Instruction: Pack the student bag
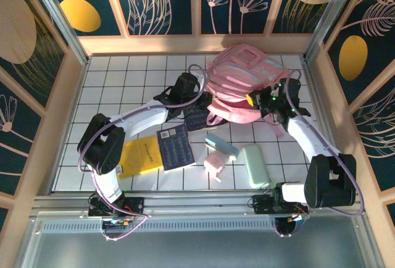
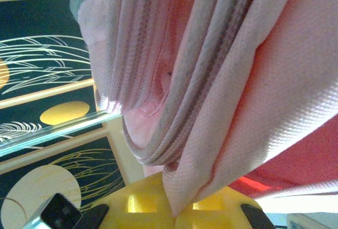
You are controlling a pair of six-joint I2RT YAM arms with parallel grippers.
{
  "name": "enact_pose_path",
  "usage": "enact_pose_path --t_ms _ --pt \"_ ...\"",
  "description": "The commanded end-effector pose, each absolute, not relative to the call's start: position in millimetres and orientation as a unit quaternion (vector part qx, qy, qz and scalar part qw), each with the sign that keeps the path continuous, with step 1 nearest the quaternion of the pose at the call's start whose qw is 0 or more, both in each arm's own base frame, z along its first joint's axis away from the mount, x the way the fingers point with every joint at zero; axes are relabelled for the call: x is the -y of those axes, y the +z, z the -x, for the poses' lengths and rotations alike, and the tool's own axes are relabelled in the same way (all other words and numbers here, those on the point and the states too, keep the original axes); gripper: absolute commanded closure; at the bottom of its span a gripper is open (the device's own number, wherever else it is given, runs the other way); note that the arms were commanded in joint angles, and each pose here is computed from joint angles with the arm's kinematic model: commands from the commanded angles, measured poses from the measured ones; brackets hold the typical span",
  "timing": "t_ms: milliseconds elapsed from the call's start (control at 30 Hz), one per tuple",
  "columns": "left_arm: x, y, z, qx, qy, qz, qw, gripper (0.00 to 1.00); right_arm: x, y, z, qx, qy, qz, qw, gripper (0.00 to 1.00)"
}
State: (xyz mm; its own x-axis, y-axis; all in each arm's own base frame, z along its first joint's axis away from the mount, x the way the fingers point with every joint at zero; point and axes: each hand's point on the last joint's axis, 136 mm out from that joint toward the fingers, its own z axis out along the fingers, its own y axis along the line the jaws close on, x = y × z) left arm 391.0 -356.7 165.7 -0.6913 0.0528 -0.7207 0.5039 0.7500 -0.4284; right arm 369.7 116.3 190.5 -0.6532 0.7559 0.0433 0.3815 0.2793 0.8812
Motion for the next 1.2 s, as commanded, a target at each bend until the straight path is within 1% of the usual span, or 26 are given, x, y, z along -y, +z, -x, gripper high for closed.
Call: enact_pose_path --t_ms 0,133,300,433,467,533,567,600,667,733,800,1000,1067,1133,1167 --pt "339 178 -410 -0.862 -0.299 -0.142 0.384 1.0 -104 241 -366 -0.775 0.496 -0.306 0.245 1.0" --pt "334 174 -422 -0.863 -0.299 -0.132 0.385 1.0 -86 252 -360 -0.777 0.488 -0.304 0.257 1.0" --pt "342 160 -438 -0.867 -0.298 -0.129 0.377 1.0 -74 256 -353 -0.773 0.477 -0.321 0.267 1.0" --pt "352 156 -450 -0.866 -0.307 -0.128 0.373 1.0 -58 266 -353 -0.781 0.434 -0.329 0.306 1.0" --pt "357 159 -450 -0.863 -0.321 -0.128 0.37 1.0 -53 267 -353 -0.782 0.423 -0.332 0.314 0.96" --pt "366 169 -447 -0.852 -0.353 -0.127 0.365 1.0 -50 265 -352 -0.784 0.412 -0.338 0.317 0.69" --pt "369 174 -445 -0.847 -0.367 -0.125 0.364 1.0 -48 262 -352 -0.786 0.406 -0.344 0.315 0.58" --pt "372 179 -442 -0.842 -0.38 -0.125 0.362 1.0 -45 259 -352 -0.787 0.399 -0.349 0.316 0.49" --pt "375 185 -436 -0.835 -0.398 -0.125 0.36 1.0 -44 257 -350 -0.787 0.39 -0.356 0.318 0.38" --pt "379 190 -430 -0.83 -0.408 -0.13 0.358 1.0 -46 260 -348 -0.786 0.388 -0.36 0.321 0.35" --pt "382 195 -423 -0.826 -0.415 -0.135 0.357 1.0 -58 268 -343 -0.781 0.397 -0.361 0.32 0.35" --pt "389 208 -409 -0.816 -0.433 -0.141 0.357 1.0 -99 280 -324 -0.757 0.438 -0.394 0.282 0.43" --pt "393 211 -404 -0.813 -0.438 -0.144 0.355 1.0 -108 283 -320 -0.751 0.445 -0.398 0.281 0.43" --pt "397 214 -401 -0.809 -0.446 -0.146 0.353 1.0 -120 279 -316 -0.751 0.453 -0.396 0.271 0.42" --pt "399 215 -399 -0.808 -0.449 -0.147 0.352 1.0 -126 274 -316 -0.752 0.457 -0.395 0.263 0.4"
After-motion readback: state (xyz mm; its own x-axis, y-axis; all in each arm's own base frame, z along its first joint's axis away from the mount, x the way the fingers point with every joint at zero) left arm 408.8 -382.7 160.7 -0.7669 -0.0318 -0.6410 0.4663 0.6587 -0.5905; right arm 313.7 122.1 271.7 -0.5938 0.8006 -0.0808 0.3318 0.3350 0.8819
